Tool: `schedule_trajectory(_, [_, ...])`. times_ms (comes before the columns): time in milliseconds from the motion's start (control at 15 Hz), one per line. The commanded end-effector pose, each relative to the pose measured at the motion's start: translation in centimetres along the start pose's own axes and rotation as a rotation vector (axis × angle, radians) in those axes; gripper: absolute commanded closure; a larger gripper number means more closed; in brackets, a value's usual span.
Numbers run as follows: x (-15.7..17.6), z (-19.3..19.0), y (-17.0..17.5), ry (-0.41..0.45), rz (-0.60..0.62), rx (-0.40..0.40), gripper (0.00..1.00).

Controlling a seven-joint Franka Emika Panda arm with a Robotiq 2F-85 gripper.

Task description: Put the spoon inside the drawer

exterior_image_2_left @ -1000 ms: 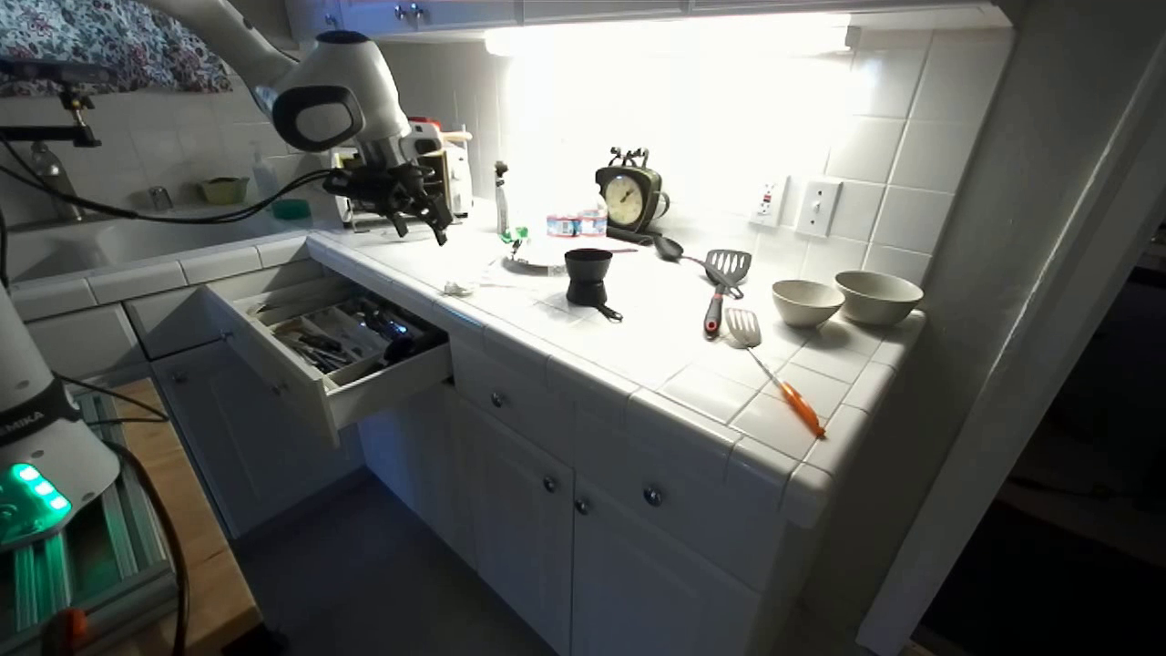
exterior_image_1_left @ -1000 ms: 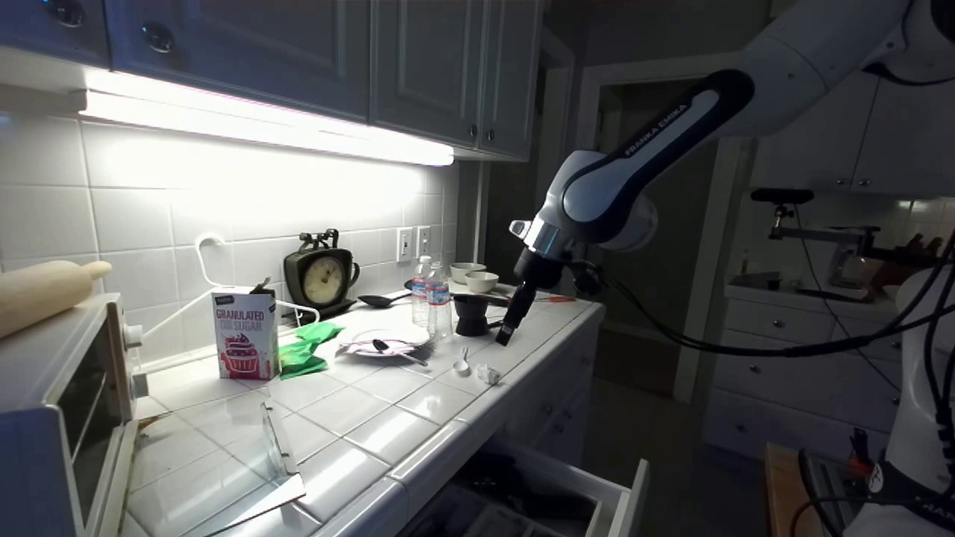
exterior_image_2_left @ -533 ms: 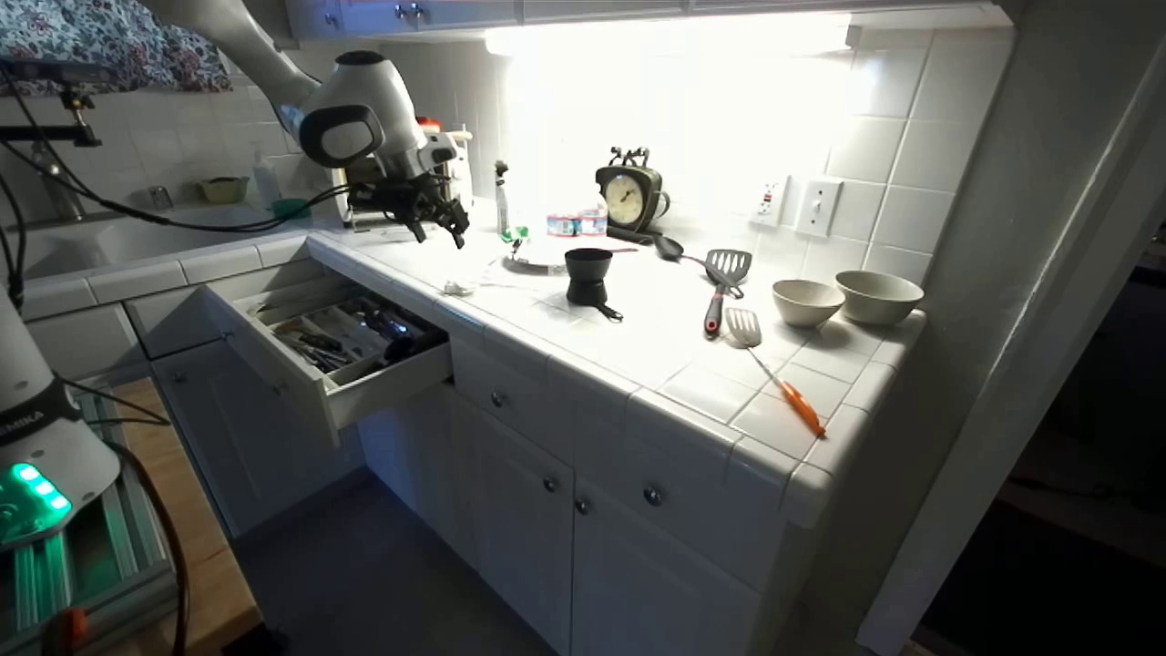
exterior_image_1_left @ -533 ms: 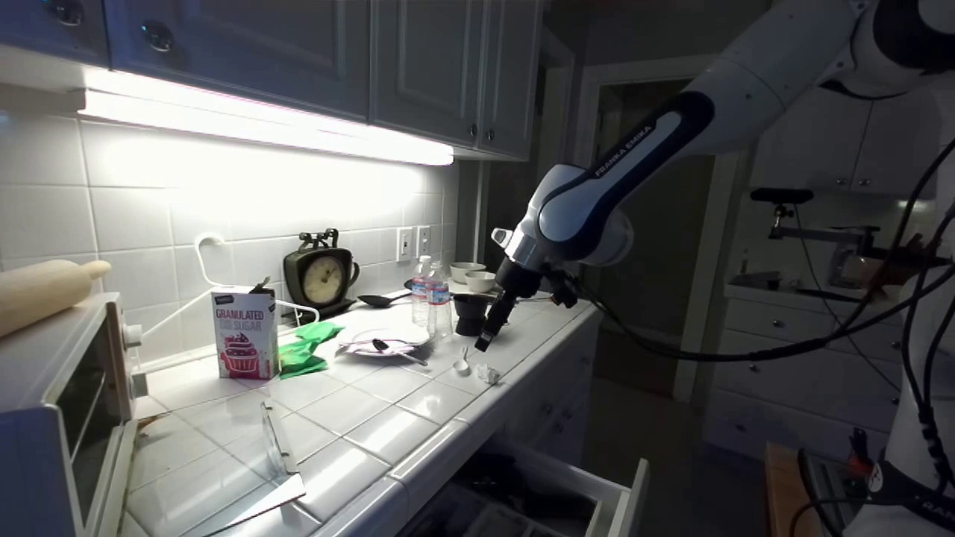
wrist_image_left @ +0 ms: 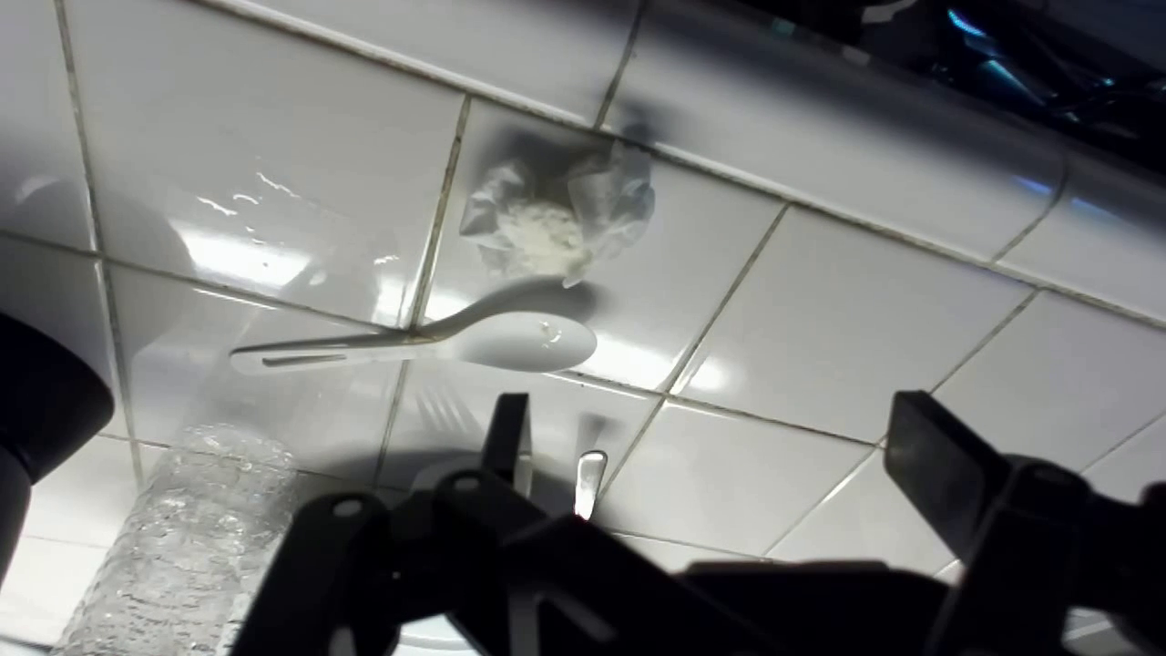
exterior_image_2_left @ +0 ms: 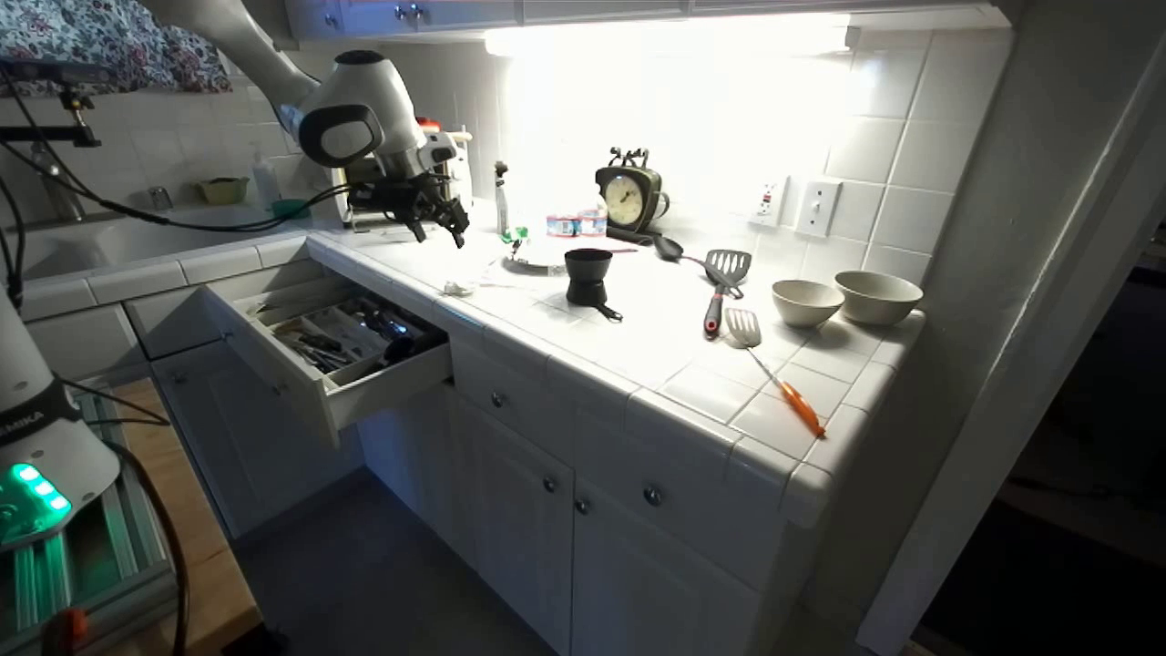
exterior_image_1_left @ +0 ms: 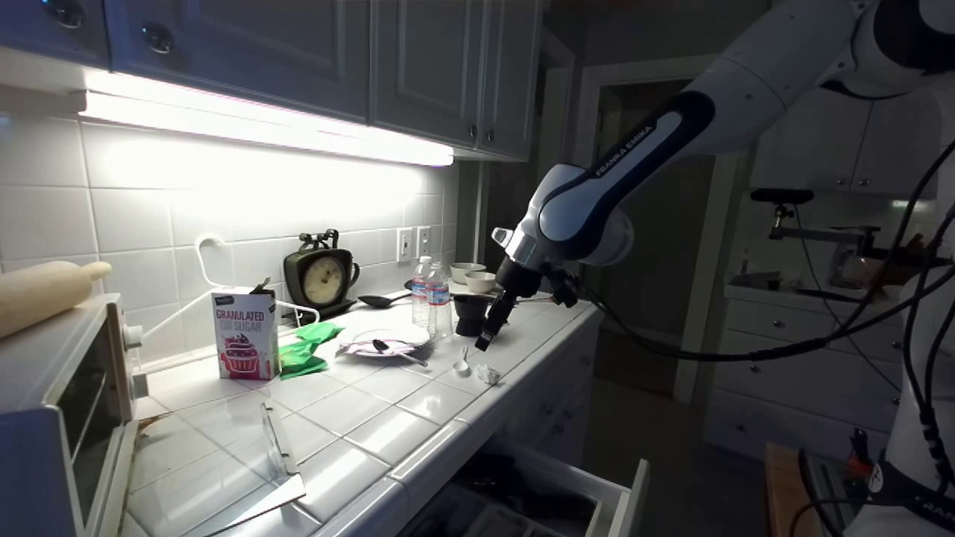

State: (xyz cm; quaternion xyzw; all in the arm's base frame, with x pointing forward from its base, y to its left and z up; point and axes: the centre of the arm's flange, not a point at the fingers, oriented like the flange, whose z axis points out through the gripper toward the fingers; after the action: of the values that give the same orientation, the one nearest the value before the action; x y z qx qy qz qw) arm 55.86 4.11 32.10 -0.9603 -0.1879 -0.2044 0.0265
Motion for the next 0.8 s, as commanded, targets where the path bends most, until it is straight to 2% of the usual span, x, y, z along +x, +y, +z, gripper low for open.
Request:
schedule_trajectory(0, [0.0, 0.0, 0.0, 0.0, 0.0, 0.0, 0.0])
schedule_trajectory(267, [0.0, 0.0, 0.0, 0.0, 0.0, 0.0, 0.0])
schedule_trajectory(400, [0.8, 0.7, 0.0, 0.003, 0.054, -0.066, 0.0])
schedule_trajectory(733, [3.0, 2.6, -0.3, 0.021, 0.092, -0.111, 0.0])
